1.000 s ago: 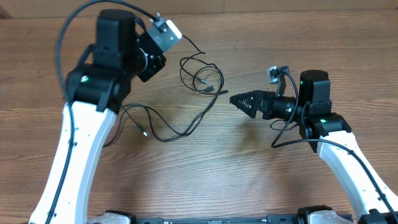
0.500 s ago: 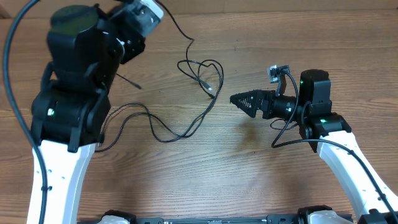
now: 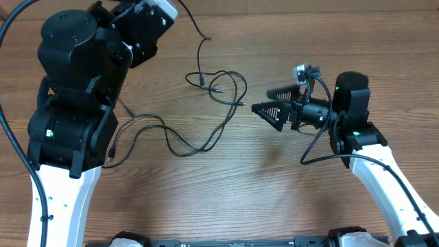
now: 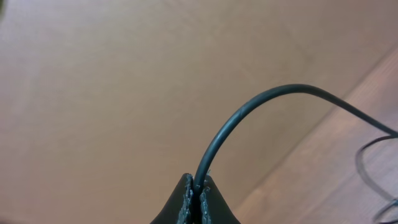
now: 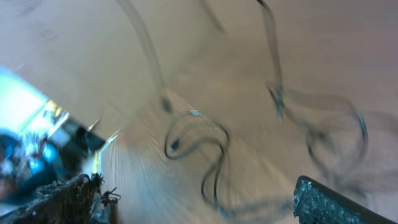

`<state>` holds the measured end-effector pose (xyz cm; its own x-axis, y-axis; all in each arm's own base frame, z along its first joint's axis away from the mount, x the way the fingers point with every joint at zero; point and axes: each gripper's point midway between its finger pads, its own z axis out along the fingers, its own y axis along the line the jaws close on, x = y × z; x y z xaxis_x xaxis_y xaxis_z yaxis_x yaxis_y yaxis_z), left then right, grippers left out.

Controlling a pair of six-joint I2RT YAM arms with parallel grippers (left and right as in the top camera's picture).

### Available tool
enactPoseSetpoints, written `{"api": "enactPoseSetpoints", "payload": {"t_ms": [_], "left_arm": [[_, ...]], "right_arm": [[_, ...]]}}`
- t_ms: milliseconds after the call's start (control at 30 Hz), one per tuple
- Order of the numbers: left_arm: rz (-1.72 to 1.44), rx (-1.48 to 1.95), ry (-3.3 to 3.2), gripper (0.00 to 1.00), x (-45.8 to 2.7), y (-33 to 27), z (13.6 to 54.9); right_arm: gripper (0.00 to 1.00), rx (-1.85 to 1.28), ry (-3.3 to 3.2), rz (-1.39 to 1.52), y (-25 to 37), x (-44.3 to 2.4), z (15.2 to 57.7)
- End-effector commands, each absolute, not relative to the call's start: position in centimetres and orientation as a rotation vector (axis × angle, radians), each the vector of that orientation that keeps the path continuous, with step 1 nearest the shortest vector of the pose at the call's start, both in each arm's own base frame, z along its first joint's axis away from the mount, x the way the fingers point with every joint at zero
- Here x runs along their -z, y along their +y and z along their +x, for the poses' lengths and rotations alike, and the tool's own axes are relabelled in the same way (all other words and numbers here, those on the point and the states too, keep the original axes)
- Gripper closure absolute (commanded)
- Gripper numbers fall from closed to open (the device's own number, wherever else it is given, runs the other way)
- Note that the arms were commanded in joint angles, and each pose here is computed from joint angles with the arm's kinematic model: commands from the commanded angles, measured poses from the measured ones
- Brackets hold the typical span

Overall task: Untangle cables
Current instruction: 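Lift the left gripper with a cable strand up and leftward, then bring the left gripper's cable toward the open right gripper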

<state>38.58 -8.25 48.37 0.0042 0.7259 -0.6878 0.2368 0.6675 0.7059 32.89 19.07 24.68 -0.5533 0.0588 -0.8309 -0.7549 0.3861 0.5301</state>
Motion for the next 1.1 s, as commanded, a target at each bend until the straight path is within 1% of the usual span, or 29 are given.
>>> {"api": "enactPoseSetpoints", "payload": {"t_ms": [0, 167, 267, 467, 600, 733, 900, 1067], "left_arm": [[0.786, -0.311, 1.533, 0.96, -49.8, -9.6, 37.4], [0.727, -0.101, 1.6, 0.96, -48.7, -11.1, 36.7], [0.75, 0.064, 1.646, 0.96, -47.3, -12.9, 36.1], [0.765, 0.341, 1.796, 0.96, -43.2, -15.8, 36.0], [0.792, 0.412, 1.883, 0.96, -40.4, -17.7, 36.6], [0.851, 0.444, 1.906, 0.96, -38.7, -20.1, 36.9], [0.909, 0.481, 1.904, 0.96, -37.4, -22.7, 37.1], [0.955, 0.509, 1.882, 0.96, -37.2, -24.8, 36.7]], "right_arm": [[0.0, -1.244, 1.63, -0.812, 19.9, -27.2, 31.7], [0.0, -1.113, 1.41, -0.904, 19.9, -30.7, 32.1], [0.0, -1.035, 1.302, -0.933, 19.8, -32.5, 32.3], [0.0, -0.922, 1.245, -0.897, 19.3, -33.7, 33.4], [0.0, -0.886, 1.255, -0.853, 18.9, -33.9, 34.3], [0.0, -0.855, 1.236, -0.858, 18.9, -34.4, 34.5], [0.0, -0.815, 1.221, -0.848, 18.6, -35.1, 35.0], [0.0, -0.792, 1.257, -0.835, 18.5, -34.4, 35.5]]}}
